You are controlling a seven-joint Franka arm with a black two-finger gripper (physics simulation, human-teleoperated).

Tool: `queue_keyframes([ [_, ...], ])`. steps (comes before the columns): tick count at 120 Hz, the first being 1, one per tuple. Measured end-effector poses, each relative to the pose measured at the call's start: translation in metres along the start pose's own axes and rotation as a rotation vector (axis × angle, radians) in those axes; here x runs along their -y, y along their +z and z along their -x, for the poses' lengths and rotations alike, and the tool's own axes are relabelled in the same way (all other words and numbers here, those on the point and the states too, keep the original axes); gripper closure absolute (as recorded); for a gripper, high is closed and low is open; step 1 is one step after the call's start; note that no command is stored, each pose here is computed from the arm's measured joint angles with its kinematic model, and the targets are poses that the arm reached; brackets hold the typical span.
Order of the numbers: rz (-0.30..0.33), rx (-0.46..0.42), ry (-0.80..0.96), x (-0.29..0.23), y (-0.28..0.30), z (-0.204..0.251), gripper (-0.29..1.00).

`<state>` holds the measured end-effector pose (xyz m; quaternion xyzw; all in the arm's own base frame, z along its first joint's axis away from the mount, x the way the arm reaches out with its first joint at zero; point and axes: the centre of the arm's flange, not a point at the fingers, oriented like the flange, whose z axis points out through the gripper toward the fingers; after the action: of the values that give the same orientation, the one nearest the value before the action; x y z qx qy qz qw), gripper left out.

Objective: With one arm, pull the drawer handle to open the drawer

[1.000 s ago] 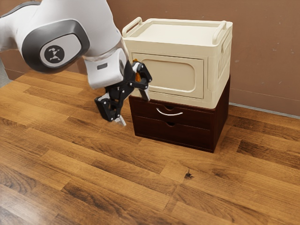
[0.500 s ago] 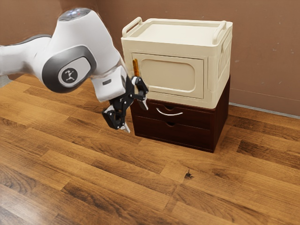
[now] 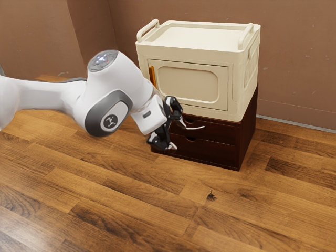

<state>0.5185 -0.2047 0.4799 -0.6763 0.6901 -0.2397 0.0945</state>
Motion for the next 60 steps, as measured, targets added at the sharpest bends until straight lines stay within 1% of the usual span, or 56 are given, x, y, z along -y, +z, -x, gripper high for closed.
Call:
queue_keyframes([
  [10, -0.029, 0.002, -0.014, 0.009, 0.010, 0.007, 0.25],
  [28, -0.066, 0.015, -0.011, 0.019, 0.020, 0.017, 0.35],
  [60, -0.087, 0.047, 0.007, 0.032, 0.047, 0.029, 0.41],
])
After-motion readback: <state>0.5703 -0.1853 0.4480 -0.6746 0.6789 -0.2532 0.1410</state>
